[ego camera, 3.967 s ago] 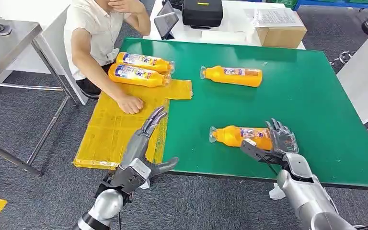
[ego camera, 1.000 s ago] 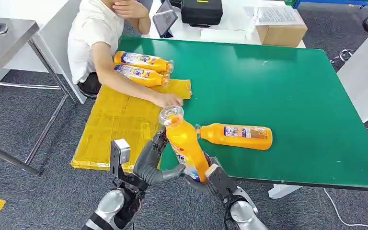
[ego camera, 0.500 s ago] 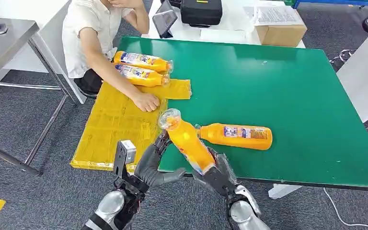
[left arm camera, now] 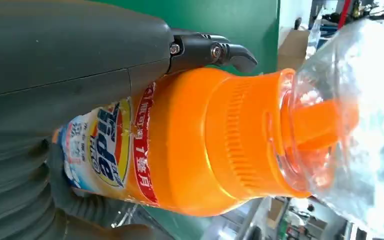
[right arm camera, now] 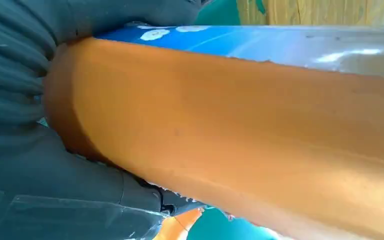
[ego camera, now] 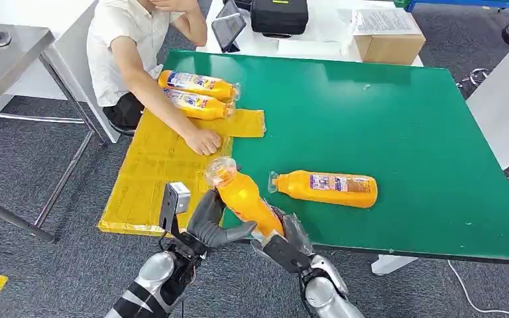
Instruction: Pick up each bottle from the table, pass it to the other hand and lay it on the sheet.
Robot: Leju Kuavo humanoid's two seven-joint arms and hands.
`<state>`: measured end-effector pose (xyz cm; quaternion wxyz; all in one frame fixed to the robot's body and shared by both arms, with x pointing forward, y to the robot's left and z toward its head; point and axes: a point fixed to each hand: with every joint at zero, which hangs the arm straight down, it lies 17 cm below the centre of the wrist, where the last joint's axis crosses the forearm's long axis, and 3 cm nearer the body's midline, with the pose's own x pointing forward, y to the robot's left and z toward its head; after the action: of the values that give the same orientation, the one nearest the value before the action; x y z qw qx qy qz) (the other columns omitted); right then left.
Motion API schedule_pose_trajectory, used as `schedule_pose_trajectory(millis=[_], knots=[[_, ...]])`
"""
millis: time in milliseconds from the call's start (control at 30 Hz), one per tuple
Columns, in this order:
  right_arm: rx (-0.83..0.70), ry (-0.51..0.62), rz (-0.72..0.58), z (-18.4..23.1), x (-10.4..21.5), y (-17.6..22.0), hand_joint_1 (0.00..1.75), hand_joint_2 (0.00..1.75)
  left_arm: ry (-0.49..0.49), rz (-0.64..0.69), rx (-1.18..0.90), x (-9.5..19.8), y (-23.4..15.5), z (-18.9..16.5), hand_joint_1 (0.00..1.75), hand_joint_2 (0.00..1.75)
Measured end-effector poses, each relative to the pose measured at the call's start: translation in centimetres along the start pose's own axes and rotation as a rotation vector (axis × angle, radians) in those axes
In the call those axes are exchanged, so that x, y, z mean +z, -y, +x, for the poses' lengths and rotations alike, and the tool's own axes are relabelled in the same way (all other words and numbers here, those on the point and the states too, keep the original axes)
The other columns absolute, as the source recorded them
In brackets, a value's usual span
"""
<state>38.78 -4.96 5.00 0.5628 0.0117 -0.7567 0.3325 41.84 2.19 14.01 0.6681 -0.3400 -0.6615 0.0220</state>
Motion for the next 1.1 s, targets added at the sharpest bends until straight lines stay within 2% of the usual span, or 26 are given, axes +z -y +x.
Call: schedule_pose_trajectory(millis=[367, 533, 567, 600, 633, 767, 800, 833, 867, 1100], knots=[[-0.037, 0.087, 0.056, 2.6, -0.6, -2.4, 1.75, 1.75, 0.012, -0.039, 0.14, -0.4, 0.7, 1.0, 0.0, 1.75], [-0.035, 0.103, 0.061, 2.8, -0.8, -2.5, 1.71, 1.75, -0.023, -0.049, 0.202, -0.4, 0.8, 0.5, 0.0, 1.75], [-0.031, 0.106, 0.061, 2.9, -0.8, -2.5, 1.69, 1.75, -0.029, -0.051, 0.214, -0.4, 0.7, 0.4, 0.28, 1.75], [-0.028, 0.108, 0.061, 2.9, -0.9, -2.5, 1.64, 1.75, -0.039, -0.053, 0.235, -0.5, 0.7, 0.3, 1.75, 1.75], [-0.027, 0.109, 0.063, 3.0, -1.1, -2.5, 1.52, 1.75, -0.044, -0.053, 0.245, -0.7, 0.5, 0.2, 1.75, 1.75], [-0.047, 0.101, 0.061, 2.9, -1.3, -2.6, 1.52, 1.75, -0.039, -0.042, 0.251, -1.0, 0.0, 0.1, 1.75, 1.75], [-0.051, 0.1, 0.061, 2.9, -1.3, -2.7, 1.22, 1.75, -0.039, -0.041, 0.251, -1.0, 0.0, 0.1, 1.75, 1.75], [-0.054, 0.099, 0.061, 2.9, -1.3, -2.7, 0.44, 1.75, -0.039, -0.039, 0.251, -1.0, -0.1, 0.0, 1.75, 1.75], [-0.056, 0.097, 0.062, 2.8, -1.3, -2.8, 0.0, 1.75, -0.039, -0.037, 0.252, -0.9, -0.1, 0.0, 1.75, 1.75], [-0.08, 0.117, 0.071, 3.8, -1.5, -3.6, 0.0, 1.75, -0.042, -0.031, 0.248, -0.8, -0.2, -0.3, 1.75, 1.75]])
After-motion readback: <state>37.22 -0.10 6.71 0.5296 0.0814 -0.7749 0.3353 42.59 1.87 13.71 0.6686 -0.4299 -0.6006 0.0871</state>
